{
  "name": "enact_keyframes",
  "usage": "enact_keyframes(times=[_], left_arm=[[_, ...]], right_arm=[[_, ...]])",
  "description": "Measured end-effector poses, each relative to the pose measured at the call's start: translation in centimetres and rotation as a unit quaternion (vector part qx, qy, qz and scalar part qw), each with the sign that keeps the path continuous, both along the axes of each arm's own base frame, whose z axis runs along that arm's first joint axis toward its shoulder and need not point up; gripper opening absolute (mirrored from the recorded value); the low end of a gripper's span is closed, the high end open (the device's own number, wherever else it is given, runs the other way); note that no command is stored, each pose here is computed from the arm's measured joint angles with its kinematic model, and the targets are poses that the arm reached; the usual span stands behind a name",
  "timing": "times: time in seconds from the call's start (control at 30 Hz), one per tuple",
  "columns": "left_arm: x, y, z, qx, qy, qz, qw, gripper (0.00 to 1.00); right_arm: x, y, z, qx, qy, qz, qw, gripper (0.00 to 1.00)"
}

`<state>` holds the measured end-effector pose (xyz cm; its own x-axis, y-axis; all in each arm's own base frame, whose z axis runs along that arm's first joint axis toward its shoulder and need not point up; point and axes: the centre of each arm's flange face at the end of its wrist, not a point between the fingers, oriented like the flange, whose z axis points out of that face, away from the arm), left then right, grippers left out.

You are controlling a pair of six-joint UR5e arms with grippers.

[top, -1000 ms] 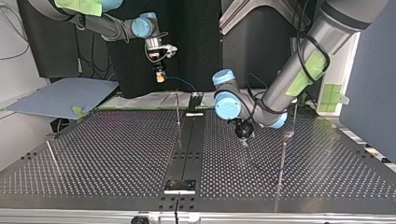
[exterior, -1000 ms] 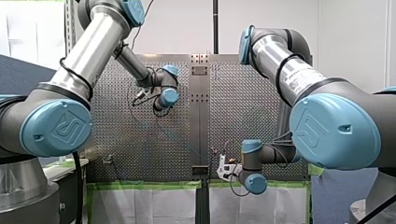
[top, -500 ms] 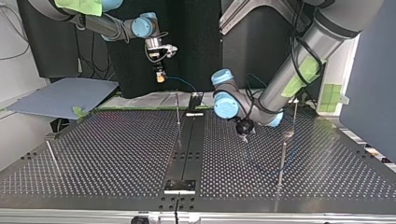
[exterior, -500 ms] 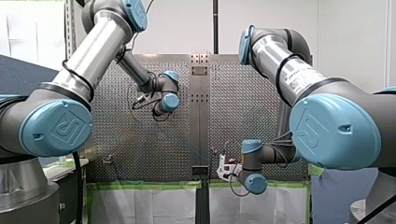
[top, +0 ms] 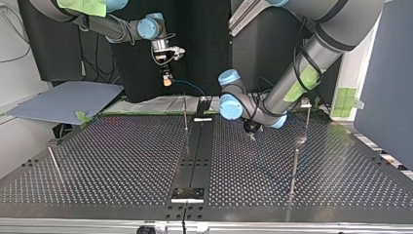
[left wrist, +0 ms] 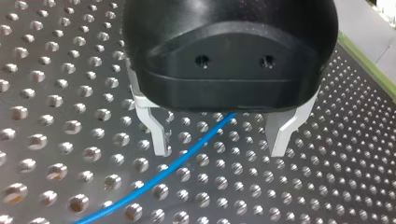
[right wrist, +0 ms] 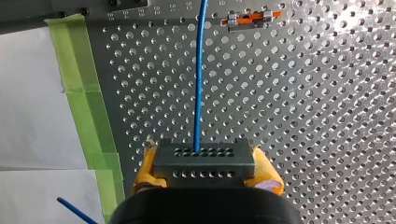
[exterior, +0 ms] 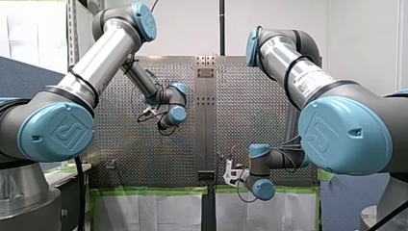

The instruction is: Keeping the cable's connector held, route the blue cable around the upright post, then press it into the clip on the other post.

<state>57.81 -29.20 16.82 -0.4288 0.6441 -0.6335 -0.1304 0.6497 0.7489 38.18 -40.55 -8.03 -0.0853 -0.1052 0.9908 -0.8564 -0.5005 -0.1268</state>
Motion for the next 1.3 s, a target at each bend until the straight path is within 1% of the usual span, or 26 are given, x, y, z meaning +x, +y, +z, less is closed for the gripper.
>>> enact_keyframes(times=[0.17,0.3,0.47,0.57,0.67,0.77,0.97,1.17,1.27,1.3], left_arm=[[-0.3,-0.4,-2.2,0.001,0.018,-0.004,0.9998,0.99],[-0.5,-0.8,-3.6,-0.012,0.025,-0.013,0.9995,0.99],[-0.5,-1.0,-4.0,-0.023,0.025,-0.018,0.9993,0.99],[-0.7,-1.2,-4.2,-0.034,0.031,-0.026,0.9986,0.99],[-0.9,-1.7,-4.4,-0.049,0.036,-0.038,0.9974,0.99],[-1.0,-2.0,-4.5,-0.065,0.037,-0.048,0.996,0.99],[-1.0,-2.7,-4.7,-0.101,0.036,-0.069,0.9919,0.99],[-1.0,-3.2,-4.9,-0.134,0.037,-0.085,0.9866,0.99],[-1.1,-3.5,-5.1,-0.149,0.04,-0.094,0.9836,0.99],[-1.2,-3.6,-5.4,-0.155,0.044,-0.097,0.9823,0.99]], right_arm=[[0.0,0.0,0.0,0.0,0.0,0.0,1.0,0.0],[0.0,0.0,0.0,0.0,0.0,0.0,1.0,0.0],[0.0,0.0,0.0,0.0,0.0,0.0,1.0,0.0],[0.0,0.0,0.0,0.0,0.0,0.0,1.0,0.0],[0.0,0.0,0.0,-0.001,0.0,0.0,1.0,0.0],[0.0,0.0,0.0,-0.001,0.0,0.0,1.0,0.0],[0.1,0.0,0.0,-0.001,-0.001,0.002,1.0,0.0],[0.1,0.0,0.0,-0.001,-0.002,0.004,1.0,0.0],[0.1,0.0,0.0,0.0,-0.002,0.006,1.0,0.0],[0.1,0.0,0.0,0.0,-0.002,0.007,1.0,0.0]])
